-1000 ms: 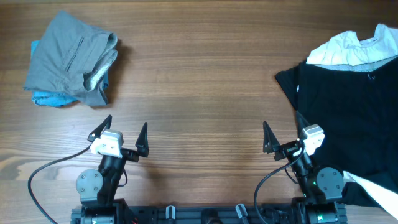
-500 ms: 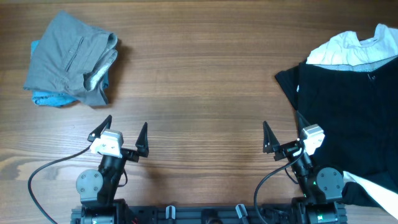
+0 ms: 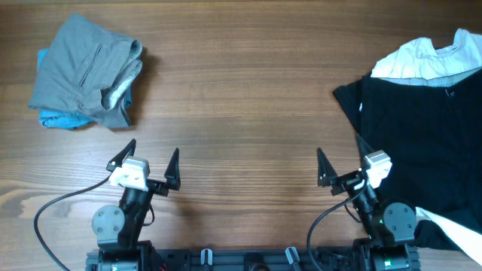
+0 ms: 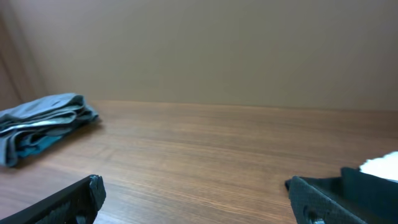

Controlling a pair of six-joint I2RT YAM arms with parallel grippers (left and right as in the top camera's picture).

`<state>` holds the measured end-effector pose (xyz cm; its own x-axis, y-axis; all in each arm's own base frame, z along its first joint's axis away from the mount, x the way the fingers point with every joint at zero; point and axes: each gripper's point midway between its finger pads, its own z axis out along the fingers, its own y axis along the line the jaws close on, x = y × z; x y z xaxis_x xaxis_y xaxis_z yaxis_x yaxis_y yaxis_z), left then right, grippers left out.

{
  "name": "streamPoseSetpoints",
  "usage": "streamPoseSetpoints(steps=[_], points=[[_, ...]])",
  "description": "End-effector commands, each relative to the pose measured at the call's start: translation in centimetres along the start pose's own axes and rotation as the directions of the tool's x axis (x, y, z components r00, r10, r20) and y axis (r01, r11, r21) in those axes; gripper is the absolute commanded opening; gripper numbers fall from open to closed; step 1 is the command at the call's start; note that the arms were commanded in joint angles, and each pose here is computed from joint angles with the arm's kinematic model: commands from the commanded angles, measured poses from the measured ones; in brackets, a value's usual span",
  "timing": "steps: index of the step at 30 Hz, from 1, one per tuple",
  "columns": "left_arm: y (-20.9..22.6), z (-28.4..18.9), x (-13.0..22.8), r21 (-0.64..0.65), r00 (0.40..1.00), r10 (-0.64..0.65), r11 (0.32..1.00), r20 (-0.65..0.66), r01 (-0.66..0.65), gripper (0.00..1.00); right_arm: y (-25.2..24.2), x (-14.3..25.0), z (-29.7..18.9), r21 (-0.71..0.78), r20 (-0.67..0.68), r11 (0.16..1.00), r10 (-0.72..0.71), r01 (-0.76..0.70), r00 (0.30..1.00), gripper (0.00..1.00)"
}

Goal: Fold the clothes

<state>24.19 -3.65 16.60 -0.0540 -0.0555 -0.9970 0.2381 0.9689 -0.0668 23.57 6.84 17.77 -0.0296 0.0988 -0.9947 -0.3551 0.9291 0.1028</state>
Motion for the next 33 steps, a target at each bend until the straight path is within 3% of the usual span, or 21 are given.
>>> streamPoseSetpoints(steps=[1, 6, 12, 17, 21, 25, 27, 29, 31, 33], points=[[-1.0, -0.3, -2.8, 0.044, 0.997, 0.023, 0.999, 0.076, -0.026, 1.0, 1.7, -3.6, -0.6, -0.076, 0.061, 0.997, -0.008, 0.013, 0.998, 1.0], [-1.2, -1.6, -7.8, 0.02, 0.992, 0.036, 0.999, 0.122, -0.039, 1.0, 1.6, -7.7, -1.1, -0.034, 0.065, 0.999, -0.009, 0.012, 0.998, 1.0], [-1.3, -1.6, -11.3, 0.005, 0.997, -0.065, 0.998, -0.041, 0.065, 1.0, 1.0, -10.0, 1.0, 0.01, -0.122, 0.995, 0.099, -0.099, 0.988, 1.0], [-0.8, 0.4, -12.8, -0.038, 0.954, -0.172, 0.985, -0.247, 0.168, 1.0, 0.1, -9.0, 4.8, 0.108, -0.415, 0.962, 0.273, -0.251, 0.868, 1.0], [0.1, 2.5, -12.8, -0.095, 0.878, -0.231, 0.973, -0.42, 0.211, 1.0, -0.5, -9.1, 7.9, 0.121, -0.605, 0.968, 0.247, -0.219, 0.757, 1.0], [0.8, 4.7, -12.4, -0.136, 0.792, -0.275, 0.961, -0.545, 0.239, 1.0, -0.7, -9.3, 10.5, 0.134, -0.698, 0.959, 0.27, -0.25, 0.663, 1.0], [0.9, 5.2, -12.0, -0.152, 0.759, -0.288, 0.957, -0.584, 0.247, 1.0, -1.4, -8.9, 11.8, 0.121, -0.716, 0.97, 0.232, -0.21, 0.659, 1.0], [0.7, 5.6, -11.8, -0.151, 0.734, -0.31, 0.949, -0.604, 0.277, 1.0, -3.2, -8.0, 12.7, 0.196, -0.711, 0.965, 0.263, -0.176, 0.652, 1.0], [-0.3, 6.1, -11.7, -0.103, 0.721, -0.311, 0.942, -0.619, 0.319, 1.0, -6.9, -6.4, 13.0, 0.378, -0.683, 0.918, 0.363, -0.118, 0.634, 1.0], [-0.7, 6.2, -11.6, -0.083, 0.713, -0.312, 0.938, -0.628, 0.338, 1.0, -11.0, -4.7, 12.4, 0.577, -0.622, 0.815, 0.481, -0.055, 0.618, 1.0]])
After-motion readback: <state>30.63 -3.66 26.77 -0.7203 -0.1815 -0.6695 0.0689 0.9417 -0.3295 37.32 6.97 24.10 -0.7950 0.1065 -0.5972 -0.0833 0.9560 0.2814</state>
